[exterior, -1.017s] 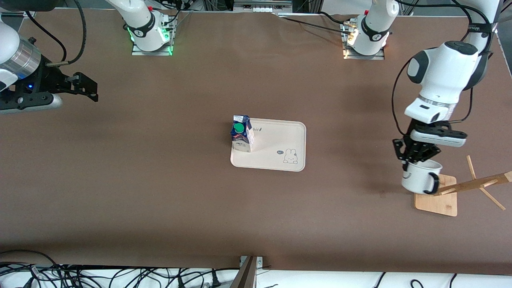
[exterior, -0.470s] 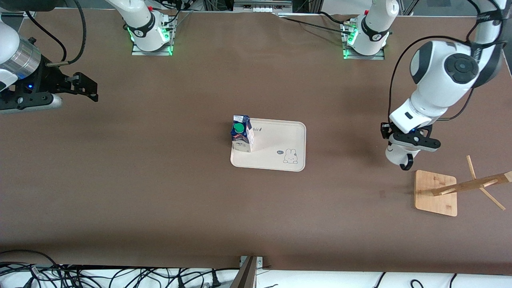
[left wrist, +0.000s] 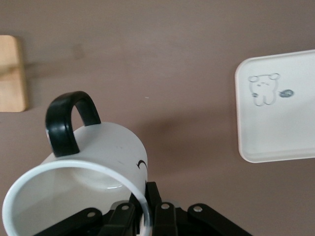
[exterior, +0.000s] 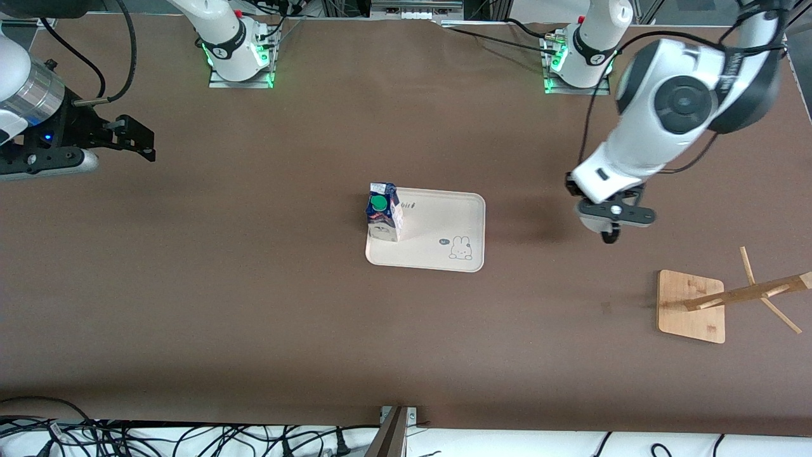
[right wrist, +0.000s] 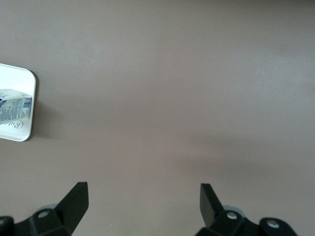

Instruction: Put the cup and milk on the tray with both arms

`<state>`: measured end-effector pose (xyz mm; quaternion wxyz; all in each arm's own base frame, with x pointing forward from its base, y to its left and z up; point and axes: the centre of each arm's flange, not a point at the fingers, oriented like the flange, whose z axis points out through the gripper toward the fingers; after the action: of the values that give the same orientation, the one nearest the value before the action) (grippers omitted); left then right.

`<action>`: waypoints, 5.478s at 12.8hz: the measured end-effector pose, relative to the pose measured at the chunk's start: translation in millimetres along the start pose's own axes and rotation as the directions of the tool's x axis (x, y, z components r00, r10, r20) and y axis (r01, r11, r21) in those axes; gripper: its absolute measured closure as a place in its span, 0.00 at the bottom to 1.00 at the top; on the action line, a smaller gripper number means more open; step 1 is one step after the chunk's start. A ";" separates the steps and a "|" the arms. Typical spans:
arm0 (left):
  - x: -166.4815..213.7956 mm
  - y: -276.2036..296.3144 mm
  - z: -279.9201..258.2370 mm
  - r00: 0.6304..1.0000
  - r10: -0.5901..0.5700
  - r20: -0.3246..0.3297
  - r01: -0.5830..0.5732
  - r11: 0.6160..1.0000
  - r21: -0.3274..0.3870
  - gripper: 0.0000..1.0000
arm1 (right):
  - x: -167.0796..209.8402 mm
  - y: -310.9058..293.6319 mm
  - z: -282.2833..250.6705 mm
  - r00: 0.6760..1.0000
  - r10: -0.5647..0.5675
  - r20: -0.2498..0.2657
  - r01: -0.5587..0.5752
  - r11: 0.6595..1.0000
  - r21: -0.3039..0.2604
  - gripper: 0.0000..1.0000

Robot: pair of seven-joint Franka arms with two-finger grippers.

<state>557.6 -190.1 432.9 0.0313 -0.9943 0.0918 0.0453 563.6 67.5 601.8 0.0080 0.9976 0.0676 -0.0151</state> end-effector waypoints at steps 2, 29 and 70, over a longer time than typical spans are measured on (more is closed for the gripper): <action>10.1 19.9 8.0 1.000 0.024 0.020 -0.024 1.000 -0.007 0.93 | 0.0 0.0 0.1 1.000 0.000 0.000 0.000 1.000 0.000 0.00; 63.7 226.5 123.3 0.990 0.086 0.115 -0.065 0.982 -0.178 0.93 | -1.5 0.9 2.2 1.000 0.008 0.018 -0.008 1.000 0.000 0.00; 61.9 23.4 -65.4 0.995 -0.069 0.076 0.080 0.986 -0.147 0.00 | -1.0 -2.9 0.0 1.000 0.002 0.011 -0.002 1.000 0.000 0.00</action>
<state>619.4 -228.8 490.8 -0.0388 -0.9943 0.0497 0.0861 562.2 70.2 601.8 0.0084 0.9975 0.0665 -0.0207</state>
